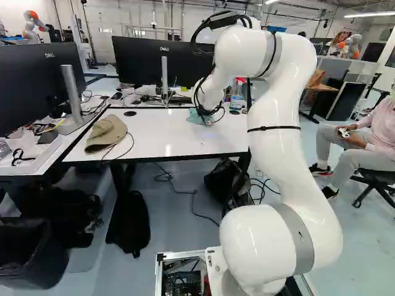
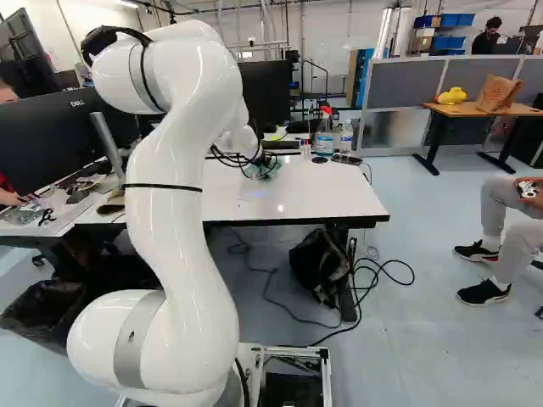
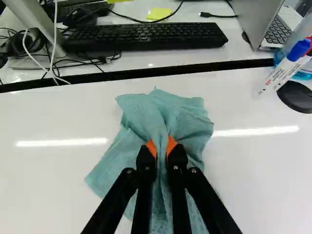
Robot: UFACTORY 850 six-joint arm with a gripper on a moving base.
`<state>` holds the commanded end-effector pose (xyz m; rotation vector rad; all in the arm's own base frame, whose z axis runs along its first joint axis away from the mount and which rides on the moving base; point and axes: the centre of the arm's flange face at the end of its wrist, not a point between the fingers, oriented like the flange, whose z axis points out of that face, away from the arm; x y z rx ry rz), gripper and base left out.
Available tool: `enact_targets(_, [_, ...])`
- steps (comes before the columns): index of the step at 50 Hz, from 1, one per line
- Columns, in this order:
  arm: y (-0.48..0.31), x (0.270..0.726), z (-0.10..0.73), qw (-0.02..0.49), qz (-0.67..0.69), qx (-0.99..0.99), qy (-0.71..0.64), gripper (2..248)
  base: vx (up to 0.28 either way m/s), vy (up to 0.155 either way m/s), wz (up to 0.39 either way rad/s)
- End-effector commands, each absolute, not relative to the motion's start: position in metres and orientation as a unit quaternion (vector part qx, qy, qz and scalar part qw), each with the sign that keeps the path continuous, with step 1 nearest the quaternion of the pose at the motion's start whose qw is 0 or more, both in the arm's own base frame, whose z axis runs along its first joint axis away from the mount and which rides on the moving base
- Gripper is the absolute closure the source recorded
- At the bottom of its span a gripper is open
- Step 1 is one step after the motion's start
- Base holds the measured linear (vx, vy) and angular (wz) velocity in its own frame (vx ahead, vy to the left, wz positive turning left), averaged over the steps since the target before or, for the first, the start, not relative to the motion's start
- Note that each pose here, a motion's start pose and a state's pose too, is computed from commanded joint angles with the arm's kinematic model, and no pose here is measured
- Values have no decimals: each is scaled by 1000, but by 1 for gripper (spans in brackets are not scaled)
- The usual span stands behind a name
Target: Clean the table with the green towel
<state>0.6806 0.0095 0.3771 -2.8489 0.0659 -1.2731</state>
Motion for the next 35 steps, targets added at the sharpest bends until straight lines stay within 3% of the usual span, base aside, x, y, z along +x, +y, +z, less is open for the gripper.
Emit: enact_targets(35, [-5, 630, 383, 5, -389, -921, 31, 209, 0, 0, 0])
